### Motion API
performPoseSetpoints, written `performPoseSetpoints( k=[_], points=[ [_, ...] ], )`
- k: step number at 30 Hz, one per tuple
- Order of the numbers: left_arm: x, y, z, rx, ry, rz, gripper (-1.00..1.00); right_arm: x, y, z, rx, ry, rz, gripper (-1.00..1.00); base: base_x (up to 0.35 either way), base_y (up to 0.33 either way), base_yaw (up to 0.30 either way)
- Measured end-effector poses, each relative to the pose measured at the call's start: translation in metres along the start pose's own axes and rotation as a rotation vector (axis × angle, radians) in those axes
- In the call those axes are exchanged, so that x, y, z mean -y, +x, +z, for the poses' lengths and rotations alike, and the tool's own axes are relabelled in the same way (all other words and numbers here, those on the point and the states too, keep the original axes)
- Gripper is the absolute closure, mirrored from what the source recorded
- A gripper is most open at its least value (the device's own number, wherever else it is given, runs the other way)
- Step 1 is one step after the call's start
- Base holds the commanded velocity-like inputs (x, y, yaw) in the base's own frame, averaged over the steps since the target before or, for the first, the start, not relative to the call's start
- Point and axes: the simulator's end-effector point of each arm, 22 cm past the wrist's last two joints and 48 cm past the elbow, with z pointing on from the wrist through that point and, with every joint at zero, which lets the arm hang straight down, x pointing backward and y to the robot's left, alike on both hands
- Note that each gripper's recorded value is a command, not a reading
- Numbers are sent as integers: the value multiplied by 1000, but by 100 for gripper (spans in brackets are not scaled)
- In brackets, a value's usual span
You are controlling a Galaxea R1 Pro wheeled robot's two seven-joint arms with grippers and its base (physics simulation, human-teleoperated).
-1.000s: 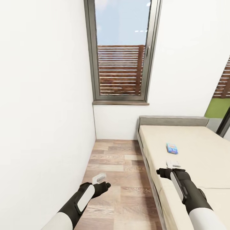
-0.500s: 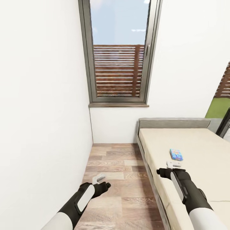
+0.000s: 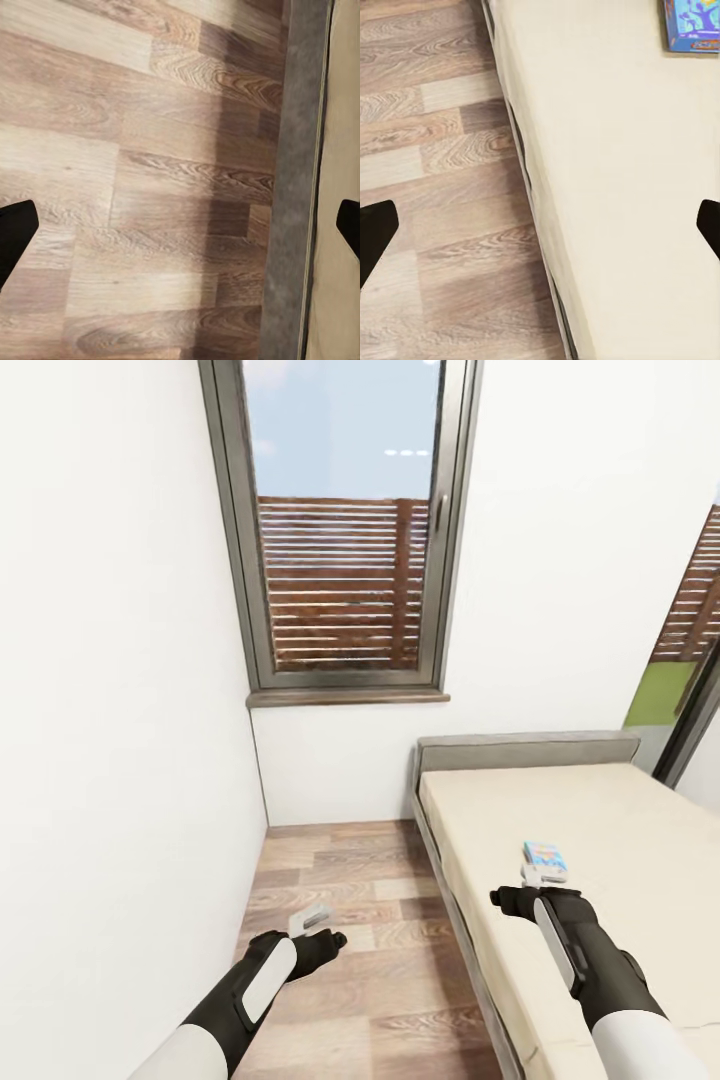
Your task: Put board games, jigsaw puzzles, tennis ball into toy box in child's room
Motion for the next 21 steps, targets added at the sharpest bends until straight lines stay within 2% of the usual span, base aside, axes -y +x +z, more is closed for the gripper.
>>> performPoseSetpoints(
  k=[16, 21],
  points=[
    [0, 0, 0, -1, -1, -1, -100, 1, 0, 0, 0, 1, 1, -100, 341, 1, -6],
    [0, 0, 0, -1, -1, -1, -100, 0, -1, -1, 4, 0, 1, -100, 341, 22, -155]
  ],
)
